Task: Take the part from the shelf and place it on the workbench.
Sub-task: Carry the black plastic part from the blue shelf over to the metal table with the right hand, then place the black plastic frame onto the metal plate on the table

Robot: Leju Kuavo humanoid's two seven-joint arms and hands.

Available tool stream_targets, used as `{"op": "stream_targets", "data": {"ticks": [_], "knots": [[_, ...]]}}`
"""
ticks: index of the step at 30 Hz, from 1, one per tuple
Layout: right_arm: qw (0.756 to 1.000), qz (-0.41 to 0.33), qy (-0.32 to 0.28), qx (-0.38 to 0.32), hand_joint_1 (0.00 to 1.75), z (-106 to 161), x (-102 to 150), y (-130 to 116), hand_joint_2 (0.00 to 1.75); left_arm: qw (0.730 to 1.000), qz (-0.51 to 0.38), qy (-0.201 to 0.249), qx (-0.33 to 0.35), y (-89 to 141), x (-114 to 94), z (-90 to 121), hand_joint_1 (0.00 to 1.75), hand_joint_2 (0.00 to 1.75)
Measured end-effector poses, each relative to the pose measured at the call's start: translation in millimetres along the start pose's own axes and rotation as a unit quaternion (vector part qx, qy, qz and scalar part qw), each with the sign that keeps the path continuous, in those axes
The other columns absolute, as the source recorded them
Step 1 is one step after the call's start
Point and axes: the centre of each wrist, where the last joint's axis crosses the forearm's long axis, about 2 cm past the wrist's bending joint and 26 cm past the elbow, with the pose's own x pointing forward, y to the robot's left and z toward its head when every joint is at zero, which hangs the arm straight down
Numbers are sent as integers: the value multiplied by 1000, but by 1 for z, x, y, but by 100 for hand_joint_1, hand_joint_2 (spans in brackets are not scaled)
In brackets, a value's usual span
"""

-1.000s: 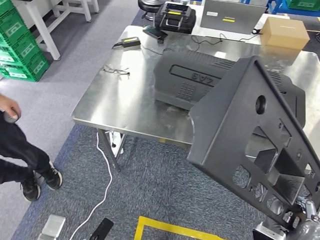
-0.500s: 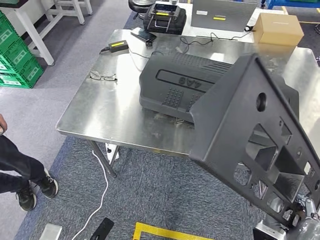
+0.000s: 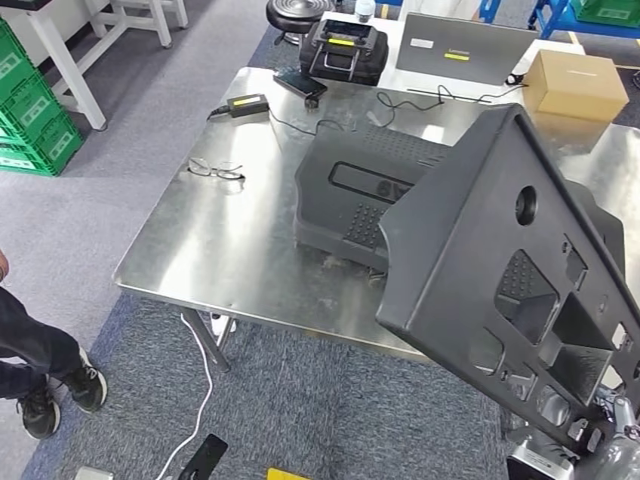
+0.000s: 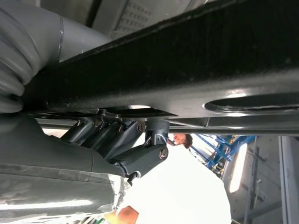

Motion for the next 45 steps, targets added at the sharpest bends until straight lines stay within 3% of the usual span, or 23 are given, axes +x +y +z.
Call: {"op": "stream_targets", "data": {"ticks": [21, 33, 45], "knots": [[999, 17, -32, -10, 175, -14, -4, 0, 175, 999, -32, 11, 22, 1, 3, -1, 0, 175], [992, 50, -106, -37, 175, -52, -5, 3, 175, 999, -51, -2, -4, 1, 15, -7, 0, 175], [988, 71, -131, -51, 175, -83, -10, 3, 175, 998, -62, -5, -19, 1, 19, -9, 0, 175]]}}
